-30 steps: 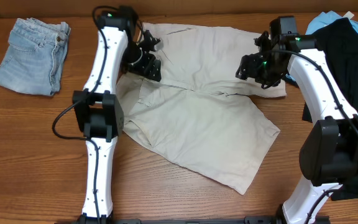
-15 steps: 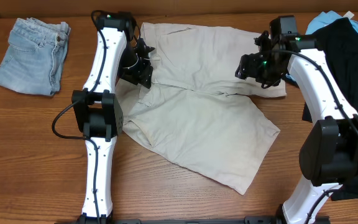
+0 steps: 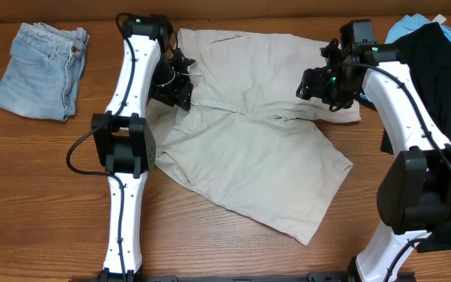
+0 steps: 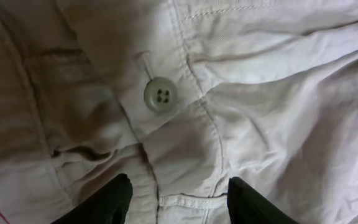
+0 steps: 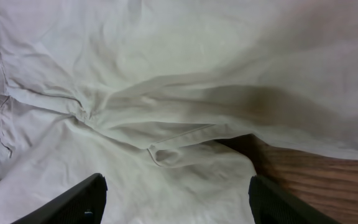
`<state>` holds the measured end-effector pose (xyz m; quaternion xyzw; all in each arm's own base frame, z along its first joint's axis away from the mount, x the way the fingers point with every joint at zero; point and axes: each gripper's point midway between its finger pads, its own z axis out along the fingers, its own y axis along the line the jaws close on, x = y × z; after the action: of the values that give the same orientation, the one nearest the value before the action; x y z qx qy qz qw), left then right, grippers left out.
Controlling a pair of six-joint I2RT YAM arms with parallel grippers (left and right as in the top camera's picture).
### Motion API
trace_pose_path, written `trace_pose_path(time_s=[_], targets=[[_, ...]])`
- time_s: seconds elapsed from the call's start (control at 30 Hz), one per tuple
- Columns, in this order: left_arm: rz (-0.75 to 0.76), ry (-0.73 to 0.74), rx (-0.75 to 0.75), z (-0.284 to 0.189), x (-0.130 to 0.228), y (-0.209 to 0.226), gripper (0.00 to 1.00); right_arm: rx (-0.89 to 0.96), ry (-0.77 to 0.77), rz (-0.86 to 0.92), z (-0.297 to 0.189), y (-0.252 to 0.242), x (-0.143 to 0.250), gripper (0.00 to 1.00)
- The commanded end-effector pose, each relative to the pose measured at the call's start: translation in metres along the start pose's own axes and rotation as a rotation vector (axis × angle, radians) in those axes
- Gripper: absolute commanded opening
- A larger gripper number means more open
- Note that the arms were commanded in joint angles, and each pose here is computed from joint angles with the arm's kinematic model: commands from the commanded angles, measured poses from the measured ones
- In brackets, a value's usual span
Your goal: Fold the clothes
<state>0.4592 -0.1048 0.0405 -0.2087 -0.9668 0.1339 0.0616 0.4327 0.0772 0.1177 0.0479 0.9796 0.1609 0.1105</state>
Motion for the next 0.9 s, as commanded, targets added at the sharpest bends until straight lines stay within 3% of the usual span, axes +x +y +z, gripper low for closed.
trace_pose_path(time_s=[0.0, 0.47, 0.67, 0.73, 0.87], targets=[[-0.014, 0.017, 0.009, 0.014, -0.003, -0.003, 0.52, -0.013, -0.037, -0.020, -0.012, 0.007, -0.007, 0.77], [-0.031, 0.008, -0.008, 0.016, -0.007, -0.002, 0.44, -0.013, -0.036, -0.020, -0.012, 0.007, -0.006, 0.77], [-0.115, 0.039, -0.039, 0.027, -0.001, 0.006, 0.43, -0.012, -0.036, -0.020, -0.012, 0.007, -0.006, 0.77], [-0.130, 0.049, -0.039, 0.030, 0.000, 0.007, 0.38, -0.005, -0.037, -0.022, -0.012, 0.006, -0.007, 0.77], [-0.151, 0.052, -0.039, 0.031, 0.001, 0.007, 0.11, 0.002, -0.039, -0.022, -0.012, 0.005, -0.007, 0.77]])
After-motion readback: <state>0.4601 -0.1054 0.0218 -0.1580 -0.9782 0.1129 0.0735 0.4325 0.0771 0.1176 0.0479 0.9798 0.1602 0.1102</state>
